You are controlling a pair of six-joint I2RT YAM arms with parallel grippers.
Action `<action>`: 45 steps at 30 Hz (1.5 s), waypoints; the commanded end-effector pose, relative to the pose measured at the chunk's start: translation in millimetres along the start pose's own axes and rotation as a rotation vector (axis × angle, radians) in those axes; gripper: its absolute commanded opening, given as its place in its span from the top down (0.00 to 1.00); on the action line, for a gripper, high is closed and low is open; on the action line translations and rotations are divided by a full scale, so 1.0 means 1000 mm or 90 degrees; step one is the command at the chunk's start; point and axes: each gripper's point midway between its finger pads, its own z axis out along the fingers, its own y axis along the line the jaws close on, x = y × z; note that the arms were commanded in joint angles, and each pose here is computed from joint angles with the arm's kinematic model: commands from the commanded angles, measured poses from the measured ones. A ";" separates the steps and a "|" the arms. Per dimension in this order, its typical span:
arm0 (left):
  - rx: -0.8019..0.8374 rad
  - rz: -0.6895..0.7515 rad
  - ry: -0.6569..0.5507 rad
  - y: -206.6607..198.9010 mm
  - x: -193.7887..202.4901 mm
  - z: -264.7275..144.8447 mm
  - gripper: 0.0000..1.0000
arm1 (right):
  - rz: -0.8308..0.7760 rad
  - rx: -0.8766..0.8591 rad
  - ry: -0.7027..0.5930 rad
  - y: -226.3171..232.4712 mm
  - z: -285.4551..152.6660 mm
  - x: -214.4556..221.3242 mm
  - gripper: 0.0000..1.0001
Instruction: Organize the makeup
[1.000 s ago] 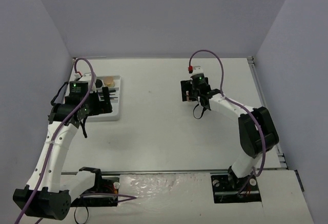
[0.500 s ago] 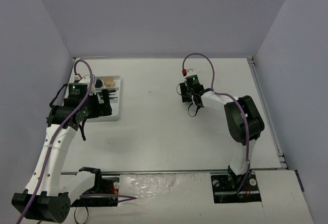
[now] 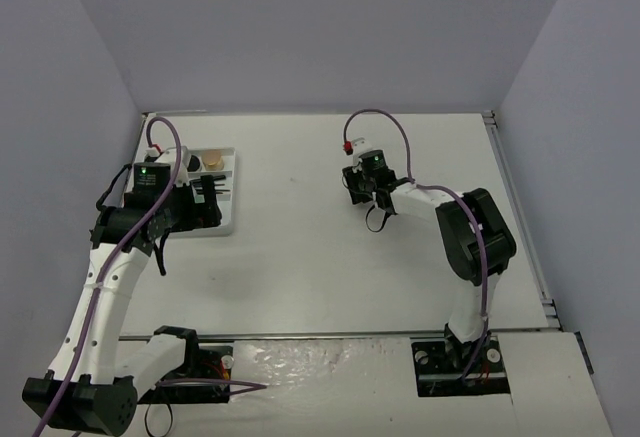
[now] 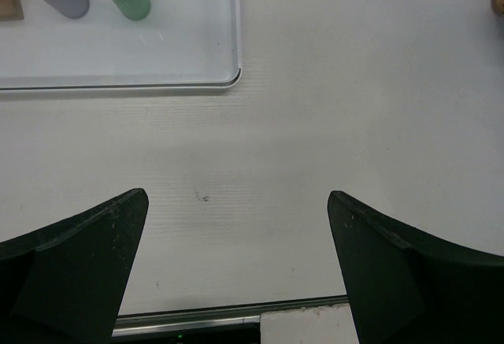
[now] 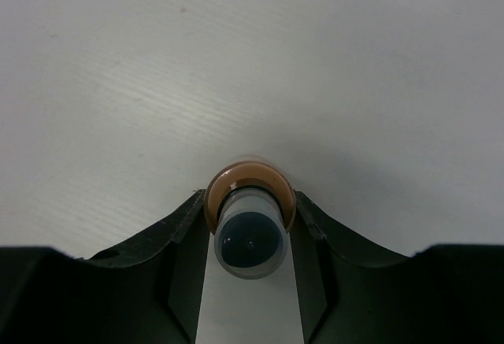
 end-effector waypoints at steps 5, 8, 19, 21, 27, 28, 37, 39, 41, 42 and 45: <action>0.051 0.030 -0.036 -0.022 -0.022 -0.001 0.03 | -0.151 -0.210 -0.111 0.124 -0.051 -0.035 0.95; 0.056 0.032 -0.038 -0.026 -0.024 0.001 0.03 | -0.179 -0.252 -0.110 0.154 -0.060 -0.026 0.95; 0.082 0.040 -0.021 -0.043 -0.019 0.010 0.03 | -0.215 -0.314 -0.085 0.188 -0.064 0.015 0.82; 0.087 0.044 -0.017 -0.048 -0.018 0.013 0.03 | -0.217 -0.314 -0.083 0.188 -0.066 0.019 0.73; 0.094 0.056 -0.011 -0.061 -0.019 0.020 0.03 | -0.225 -0.312 -0.078 0.185 -0.072 0.023 0.34; 0.097 0.058 -0.011 -0.064 -0.019 0.021 0.03 | -0.224 -0.311 -0.087 0.185 -0.077 0.019 0.25; 0.109 0.080 -0.001 -0.084 -0.021 0.036 0.03 | -0.212 -0.276 -0.142 0.165 -0.130 -0.017 0.00; 0.112 0.091 0.007 -0.093 -0.019 0.043 0.03 | -0.197 -0.254 -0.163 0.153 -0.148 -0.026 0.00; 0.119 0.105 0.013 -0.106 -0.018 0.049 0.03 | -0.174 -0.226 -0.178 0.140 -0.162 -0.032 0.00; 0.121 0.113 0.019 -0.112 -0.015 0.053 0.03 | -0.164 -0.215 -0.189 0.134 -0.170 -0.035 0.00; 0.130 0.144 0.042 -0.135 -0.006 0.068 0.03 | -0.117 -0.168 -0.227 0.110 -0.200 -0.047 0.00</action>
